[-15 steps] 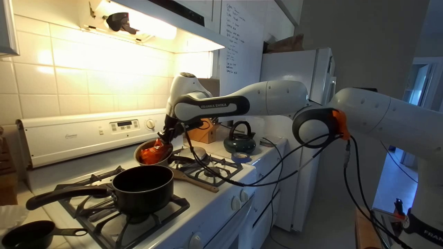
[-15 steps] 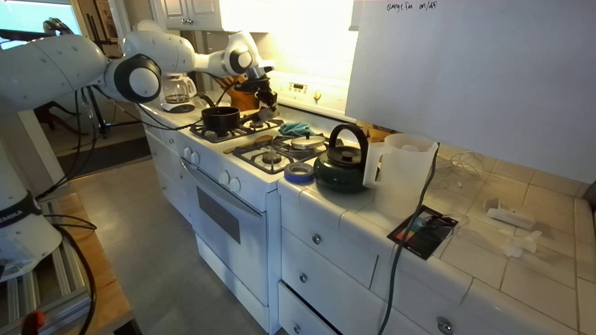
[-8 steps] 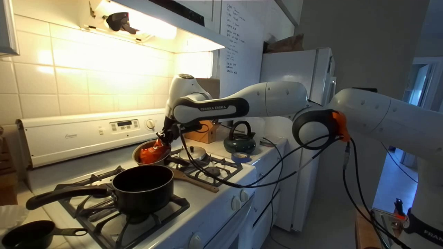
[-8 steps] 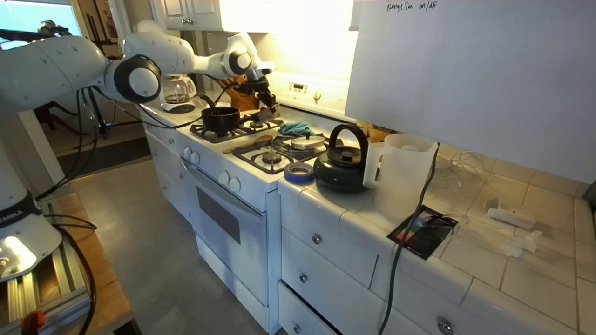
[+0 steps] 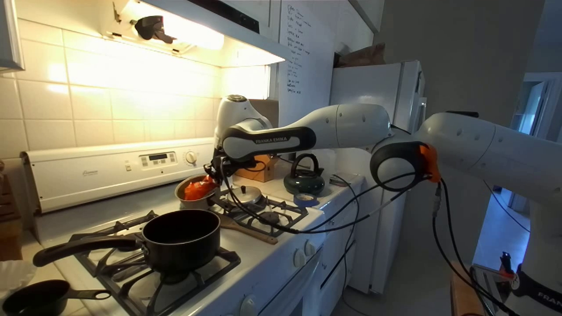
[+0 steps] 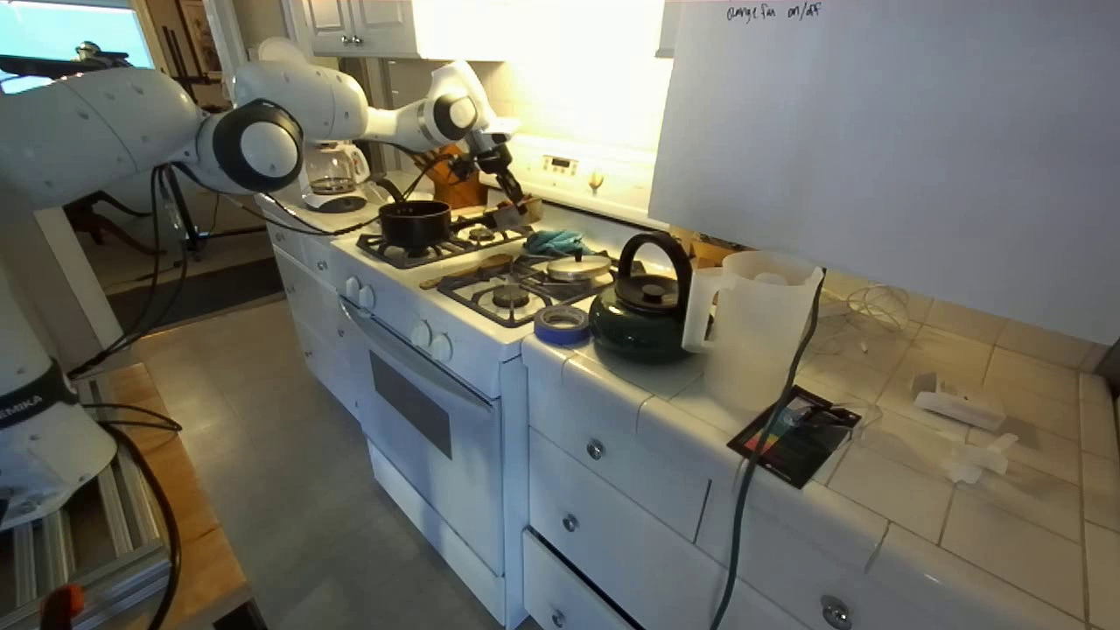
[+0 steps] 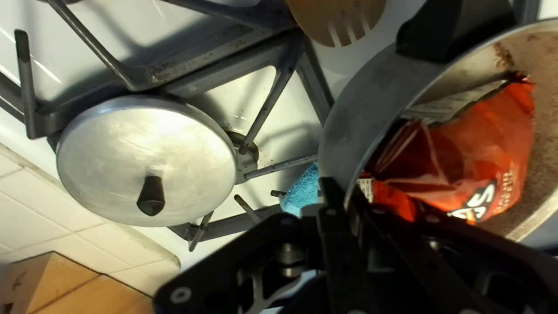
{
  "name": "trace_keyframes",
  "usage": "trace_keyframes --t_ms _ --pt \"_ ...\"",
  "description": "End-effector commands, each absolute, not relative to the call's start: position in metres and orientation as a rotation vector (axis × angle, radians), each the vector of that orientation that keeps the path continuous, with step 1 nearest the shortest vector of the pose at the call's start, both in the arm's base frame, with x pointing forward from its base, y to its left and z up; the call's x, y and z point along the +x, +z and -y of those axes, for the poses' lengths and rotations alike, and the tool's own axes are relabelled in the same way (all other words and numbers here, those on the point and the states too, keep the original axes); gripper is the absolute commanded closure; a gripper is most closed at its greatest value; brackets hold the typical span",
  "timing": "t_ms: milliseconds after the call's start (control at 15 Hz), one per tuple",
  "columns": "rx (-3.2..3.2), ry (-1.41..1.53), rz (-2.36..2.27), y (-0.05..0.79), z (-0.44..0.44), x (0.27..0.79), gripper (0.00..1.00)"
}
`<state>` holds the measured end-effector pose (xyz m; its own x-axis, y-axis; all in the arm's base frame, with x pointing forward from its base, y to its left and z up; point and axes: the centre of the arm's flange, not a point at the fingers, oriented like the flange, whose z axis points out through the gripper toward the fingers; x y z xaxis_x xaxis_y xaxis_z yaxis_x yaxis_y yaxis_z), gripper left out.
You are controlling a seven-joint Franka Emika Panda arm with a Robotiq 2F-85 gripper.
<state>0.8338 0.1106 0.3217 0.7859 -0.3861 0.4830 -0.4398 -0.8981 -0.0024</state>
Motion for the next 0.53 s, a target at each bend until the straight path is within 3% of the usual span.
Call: trace_keyframes --t_ms 0,467 --pt "2.782 0.748 0.916 0.314 -0.098 0.760 0.98" --pt "2.624 0.704 1.288 0.300 -0.088 0.757 0.98"
